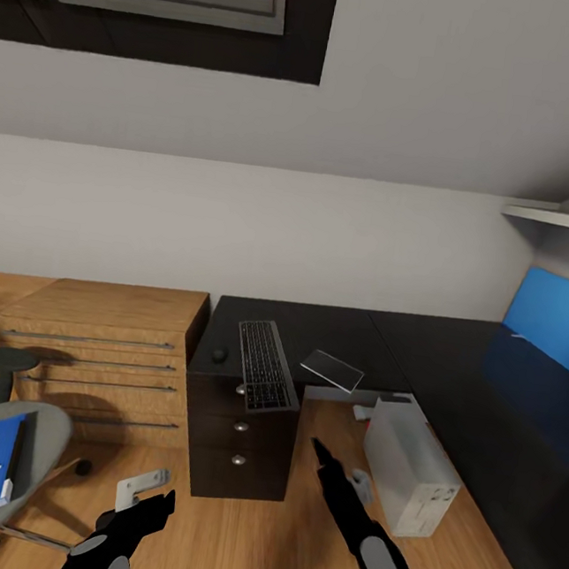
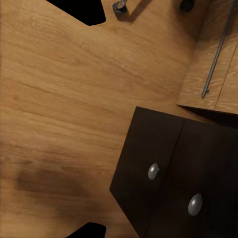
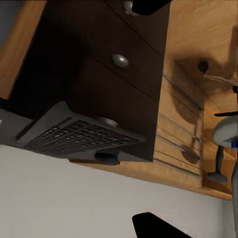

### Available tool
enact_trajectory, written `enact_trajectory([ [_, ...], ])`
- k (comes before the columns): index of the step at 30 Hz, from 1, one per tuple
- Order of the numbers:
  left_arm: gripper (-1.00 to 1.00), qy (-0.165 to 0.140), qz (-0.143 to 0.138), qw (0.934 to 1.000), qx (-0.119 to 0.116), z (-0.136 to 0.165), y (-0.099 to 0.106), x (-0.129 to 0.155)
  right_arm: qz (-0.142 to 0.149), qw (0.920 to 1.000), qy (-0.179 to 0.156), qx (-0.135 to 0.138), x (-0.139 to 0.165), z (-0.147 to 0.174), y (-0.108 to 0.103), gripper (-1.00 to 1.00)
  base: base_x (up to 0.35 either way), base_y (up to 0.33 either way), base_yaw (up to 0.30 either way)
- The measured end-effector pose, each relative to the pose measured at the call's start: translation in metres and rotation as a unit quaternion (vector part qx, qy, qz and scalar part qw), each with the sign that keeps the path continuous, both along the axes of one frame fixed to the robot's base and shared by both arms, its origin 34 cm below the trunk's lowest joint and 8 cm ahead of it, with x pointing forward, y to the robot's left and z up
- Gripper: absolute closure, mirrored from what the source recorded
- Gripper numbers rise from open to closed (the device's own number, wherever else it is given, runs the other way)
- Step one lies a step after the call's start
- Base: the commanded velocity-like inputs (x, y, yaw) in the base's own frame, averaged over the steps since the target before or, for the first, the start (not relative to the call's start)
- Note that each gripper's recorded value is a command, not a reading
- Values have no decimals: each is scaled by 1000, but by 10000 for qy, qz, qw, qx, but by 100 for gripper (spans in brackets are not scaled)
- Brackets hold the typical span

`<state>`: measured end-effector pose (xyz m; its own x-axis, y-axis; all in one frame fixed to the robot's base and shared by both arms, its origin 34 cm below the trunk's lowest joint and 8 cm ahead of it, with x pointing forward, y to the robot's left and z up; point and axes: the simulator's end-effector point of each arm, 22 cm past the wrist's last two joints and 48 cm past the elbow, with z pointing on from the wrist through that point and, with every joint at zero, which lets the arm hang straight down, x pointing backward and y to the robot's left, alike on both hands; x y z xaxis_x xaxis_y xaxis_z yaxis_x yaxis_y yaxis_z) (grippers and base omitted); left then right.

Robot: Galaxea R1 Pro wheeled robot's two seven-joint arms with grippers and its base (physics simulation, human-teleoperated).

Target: In the bedroom, organize the workspace by keeping the computer under the desk, ensuring the monitor is on the desk, placing the keyboard on the desk next to the monitor, placing the mouse on the desk next to the keyboard, moving the folder from the swivel chair onto the desk next to the mouse, stacking the notebook on top of the folder with the pen on top of the notebook, and positioning the swivel chair next to the desk.

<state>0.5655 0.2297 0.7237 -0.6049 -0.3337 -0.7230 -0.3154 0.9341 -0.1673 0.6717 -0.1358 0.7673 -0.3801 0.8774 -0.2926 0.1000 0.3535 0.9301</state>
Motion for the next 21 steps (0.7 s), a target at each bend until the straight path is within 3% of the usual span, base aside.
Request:
enact_trajectory([
  [3, -100, 3, -2, 10000, 0, -5, 0, 0, -170, 9995, 95, 267, 1, -5, -5, -100, 0, 0, 0],
  [7, -100, 11, -2, 10000, 0, -11, 0, -1, -230, 9989, 128, 381, 1, -10, -6, -100, 0, 0, 0],
  [14, -100, 22, -18, 10000, 7, -13, 1, -1, -254, 9988, 139, 400, 1, -11, -5, -100, 0, 0, 0],
  [21, -100, 2, -16, 10000, 11, -13, 2, -1, -238, 9986, 222, 424, -2, -17, -1, -100, 234, 65, 0],
])
